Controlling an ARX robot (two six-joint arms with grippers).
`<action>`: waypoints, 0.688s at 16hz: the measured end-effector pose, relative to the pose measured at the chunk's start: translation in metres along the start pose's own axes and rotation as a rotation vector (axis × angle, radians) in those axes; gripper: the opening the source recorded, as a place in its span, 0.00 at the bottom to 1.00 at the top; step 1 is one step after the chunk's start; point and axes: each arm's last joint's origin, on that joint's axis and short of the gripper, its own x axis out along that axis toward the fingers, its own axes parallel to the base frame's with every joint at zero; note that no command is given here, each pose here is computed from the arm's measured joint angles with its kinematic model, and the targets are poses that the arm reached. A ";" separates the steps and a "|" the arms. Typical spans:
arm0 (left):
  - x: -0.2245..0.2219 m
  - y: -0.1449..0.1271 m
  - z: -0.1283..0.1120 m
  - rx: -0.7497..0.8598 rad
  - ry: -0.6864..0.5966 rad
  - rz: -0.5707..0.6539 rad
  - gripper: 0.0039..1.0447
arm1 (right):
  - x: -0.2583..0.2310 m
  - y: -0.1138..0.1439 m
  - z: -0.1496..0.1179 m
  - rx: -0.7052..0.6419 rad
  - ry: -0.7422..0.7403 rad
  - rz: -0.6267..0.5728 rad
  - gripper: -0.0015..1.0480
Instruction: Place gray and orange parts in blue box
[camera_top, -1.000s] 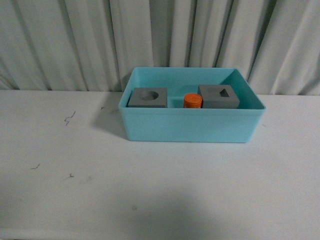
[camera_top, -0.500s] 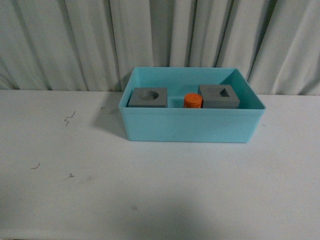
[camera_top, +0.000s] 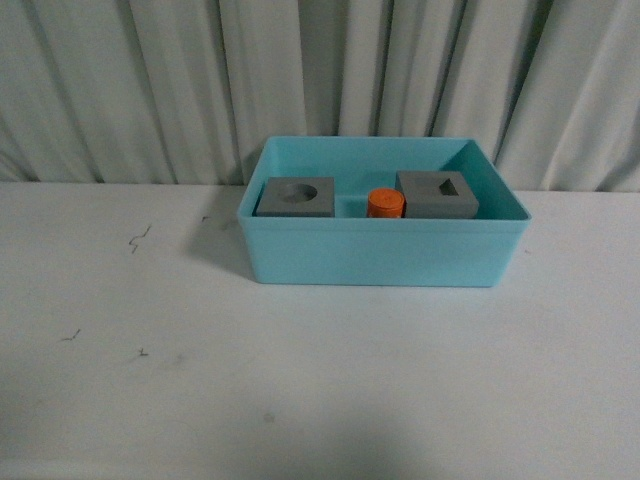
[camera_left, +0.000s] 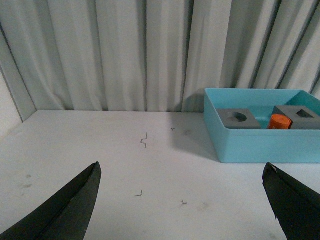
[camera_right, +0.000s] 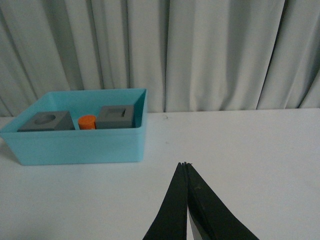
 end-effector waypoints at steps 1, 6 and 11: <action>0.000 0.000 0.000 0.000 0.000 0.001 0.94 | 0.000 0.000 0.000 0.000 -0.005 0.000 0.02; 0.000 0.000 0.000 0.000 0.000 0.001 0.94 | 0.000 0.000 0.000 0.000 -0.004 0.000 0.02; 0.000 0.000 0.000 0.000 0.000 0.001 0.94 | 0.000 0.000 0.000 0.000 -0.004 0.000 0.37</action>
